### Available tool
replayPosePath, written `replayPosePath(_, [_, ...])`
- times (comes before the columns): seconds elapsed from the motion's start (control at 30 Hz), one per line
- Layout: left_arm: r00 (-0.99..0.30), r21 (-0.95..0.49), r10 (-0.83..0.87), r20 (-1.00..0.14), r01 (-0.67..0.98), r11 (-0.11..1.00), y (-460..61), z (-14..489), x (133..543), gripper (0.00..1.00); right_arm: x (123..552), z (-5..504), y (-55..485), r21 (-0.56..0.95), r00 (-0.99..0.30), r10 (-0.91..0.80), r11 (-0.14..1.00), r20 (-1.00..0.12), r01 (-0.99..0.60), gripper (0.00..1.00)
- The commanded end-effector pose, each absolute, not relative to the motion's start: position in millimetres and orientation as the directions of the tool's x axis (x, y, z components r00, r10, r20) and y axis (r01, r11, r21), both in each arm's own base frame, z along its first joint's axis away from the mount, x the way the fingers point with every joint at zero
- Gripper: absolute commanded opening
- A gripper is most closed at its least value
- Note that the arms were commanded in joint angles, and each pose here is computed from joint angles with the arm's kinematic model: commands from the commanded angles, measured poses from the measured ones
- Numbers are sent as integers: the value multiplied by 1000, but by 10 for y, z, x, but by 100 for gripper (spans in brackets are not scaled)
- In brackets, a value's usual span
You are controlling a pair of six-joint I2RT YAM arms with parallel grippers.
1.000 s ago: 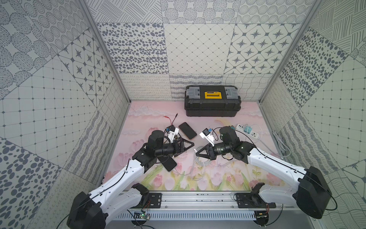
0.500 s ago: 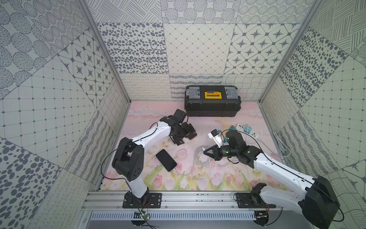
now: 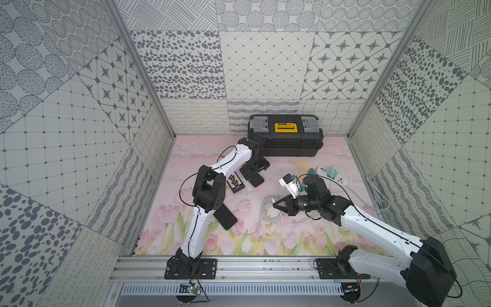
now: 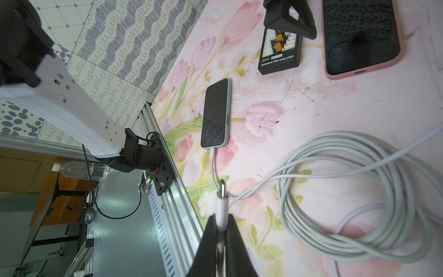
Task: Plug the charging cable into the phone
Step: Pick up the phone at the center of the board.
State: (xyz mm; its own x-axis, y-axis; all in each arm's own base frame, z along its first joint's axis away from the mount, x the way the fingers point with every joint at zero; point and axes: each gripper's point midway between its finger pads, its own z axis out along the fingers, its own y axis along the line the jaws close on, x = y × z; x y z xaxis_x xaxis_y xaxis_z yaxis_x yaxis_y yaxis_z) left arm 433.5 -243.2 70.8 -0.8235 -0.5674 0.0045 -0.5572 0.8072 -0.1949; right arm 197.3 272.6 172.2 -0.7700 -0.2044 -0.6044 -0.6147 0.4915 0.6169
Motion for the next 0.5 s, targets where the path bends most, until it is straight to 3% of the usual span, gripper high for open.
replayPosePath(0.0, [-827,28,-562,-12,-562,827,-2123,593,4137,97,1983,1768,2744,605,-746,-208,470,-632,-643,0])
replayPosePath(0.47, [-820,77,-571,-39,-572,817,-2064,268,4277,97,1961,1698,2786,635,-769,-217,454,-601,-625,0])
